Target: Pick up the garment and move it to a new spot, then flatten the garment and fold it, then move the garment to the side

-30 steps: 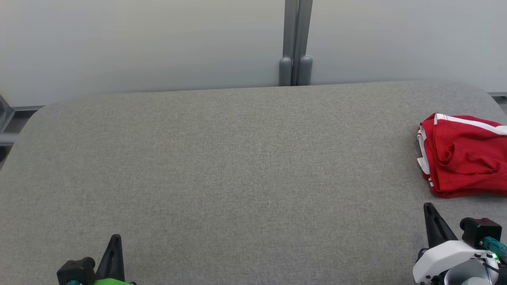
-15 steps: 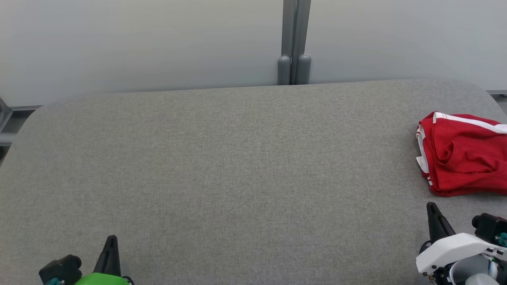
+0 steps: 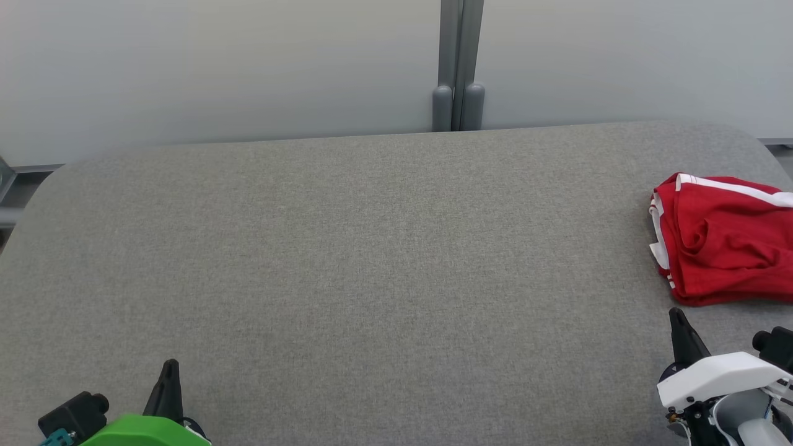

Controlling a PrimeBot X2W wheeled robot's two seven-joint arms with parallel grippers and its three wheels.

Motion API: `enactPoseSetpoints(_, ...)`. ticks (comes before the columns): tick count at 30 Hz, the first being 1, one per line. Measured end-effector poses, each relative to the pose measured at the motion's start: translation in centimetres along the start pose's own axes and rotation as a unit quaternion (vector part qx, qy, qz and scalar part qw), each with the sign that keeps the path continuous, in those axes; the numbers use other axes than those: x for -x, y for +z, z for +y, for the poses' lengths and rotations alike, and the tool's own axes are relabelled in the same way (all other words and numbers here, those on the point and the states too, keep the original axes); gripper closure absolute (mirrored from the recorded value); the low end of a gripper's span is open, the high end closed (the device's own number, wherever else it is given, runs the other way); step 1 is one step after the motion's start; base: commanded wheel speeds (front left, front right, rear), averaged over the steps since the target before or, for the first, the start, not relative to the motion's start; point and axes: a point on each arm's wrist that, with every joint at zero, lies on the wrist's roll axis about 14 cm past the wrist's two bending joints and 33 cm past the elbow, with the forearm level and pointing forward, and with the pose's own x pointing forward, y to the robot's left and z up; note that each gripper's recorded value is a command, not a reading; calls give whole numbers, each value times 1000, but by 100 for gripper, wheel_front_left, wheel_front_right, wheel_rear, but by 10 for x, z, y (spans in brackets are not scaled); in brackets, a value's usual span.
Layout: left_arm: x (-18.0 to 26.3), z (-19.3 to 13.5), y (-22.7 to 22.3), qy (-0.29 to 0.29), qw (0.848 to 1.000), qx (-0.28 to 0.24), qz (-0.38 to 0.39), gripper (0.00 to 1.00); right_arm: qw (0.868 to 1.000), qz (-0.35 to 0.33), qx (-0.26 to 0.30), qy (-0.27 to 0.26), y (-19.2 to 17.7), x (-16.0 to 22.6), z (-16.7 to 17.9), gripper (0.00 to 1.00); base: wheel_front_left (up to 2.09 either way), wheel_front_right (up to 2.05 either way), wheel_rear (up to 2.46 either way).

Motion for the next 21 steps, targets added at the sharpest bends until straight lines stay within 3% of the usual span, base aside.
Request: enactPoseSetpoints(21,-10,-6,3,-9,989,144,17,100,986,1,-164,3,9,-9,4,100,0,0,0)
